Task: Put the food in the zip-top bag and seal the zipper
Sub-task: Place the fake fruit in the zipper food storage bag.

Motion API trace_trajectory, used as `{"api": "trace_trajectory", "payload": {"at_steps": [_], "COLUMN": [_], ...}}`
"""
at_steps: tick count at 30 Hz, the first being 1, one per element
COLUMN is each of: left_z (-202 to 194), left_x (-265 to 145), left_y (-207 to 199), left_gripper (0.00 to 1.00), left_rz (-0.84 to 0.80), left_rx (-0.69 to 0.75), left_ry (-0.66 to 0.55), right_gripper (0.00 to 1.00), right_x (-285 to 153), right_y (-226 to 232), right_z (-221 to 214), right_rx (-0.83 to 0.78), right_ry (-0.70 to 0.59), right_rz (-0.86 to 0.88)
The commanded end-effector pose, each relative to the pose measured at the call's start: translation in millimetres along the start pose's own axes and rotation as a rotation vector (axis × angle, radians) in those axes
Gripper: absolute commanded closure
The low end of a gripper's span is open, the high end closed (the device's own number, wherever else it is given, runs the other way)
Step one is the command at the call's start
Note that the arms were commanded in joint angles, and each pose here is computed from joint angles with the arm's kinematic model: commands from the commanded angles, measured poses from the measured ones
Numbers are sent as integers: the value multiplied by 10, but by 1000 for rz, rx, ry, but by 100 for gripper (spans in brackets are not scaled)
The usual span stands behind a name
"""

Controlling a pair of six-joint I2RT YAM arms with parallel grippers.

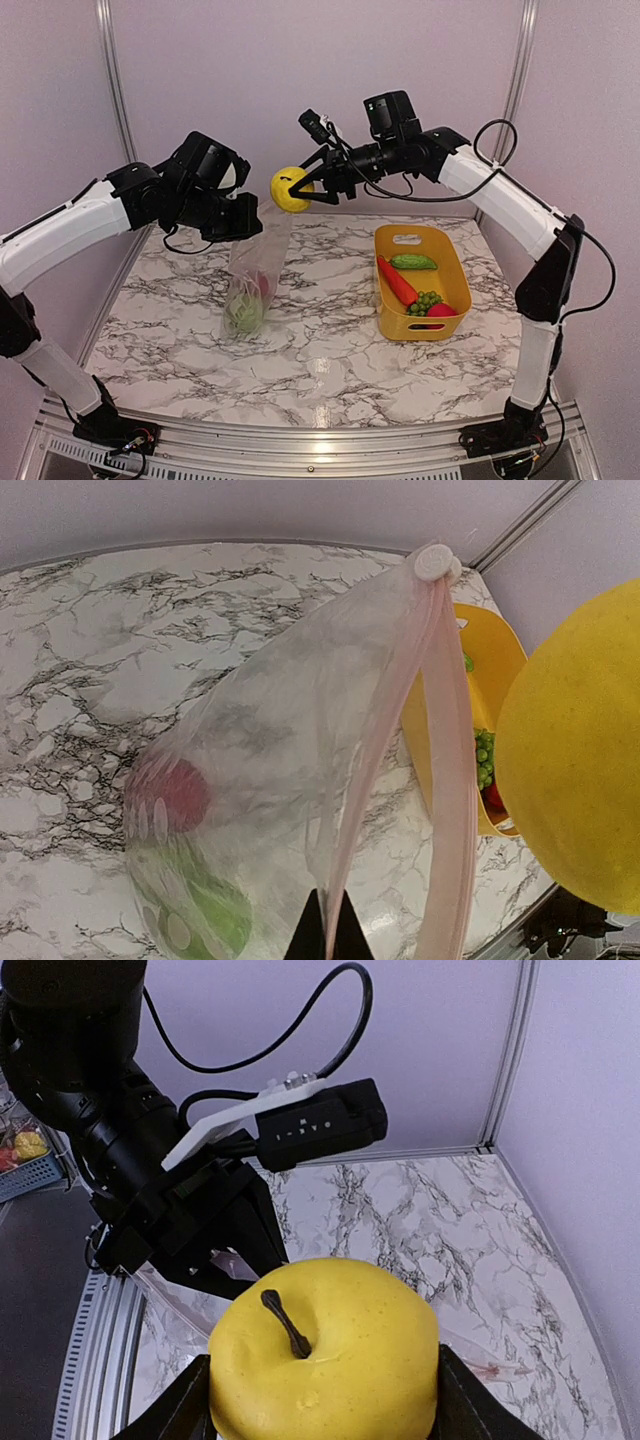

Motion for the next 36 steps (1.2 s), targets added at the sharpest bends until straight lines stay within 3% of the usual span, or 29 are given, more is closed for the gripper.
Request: {"api": "trace_trajectory", "payload": {"at_steps": [1,14,36], "left_z": [53,68,47], "left_x": [-120,-175,-238], "left_y": [8,2,72], "left_gripper": [100,100,100], "left_rz": [-23,-38,-31], "left_rx": [-28,-43,-68], "left_ry": [-65,-82,-117], "right_gripper": [47,47,47], "right_x": [123,320,393], "right_y": [72,20,38], "right_z": [102,93,-277], "right_rx": [-27,-20,-134], "right_ry": [-28,-33,156], "right_rz": [39,50,-61]}}
Point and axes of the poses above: each gripper's point midway between its finger pads, its own x axis out along the fingers, its own y axis along the line the jaws close on, z = x × y, the point moved 9 cm from there along -x, back along the fingers, and after that the axes turned 3 degrees about x, right-handed, at the moved point
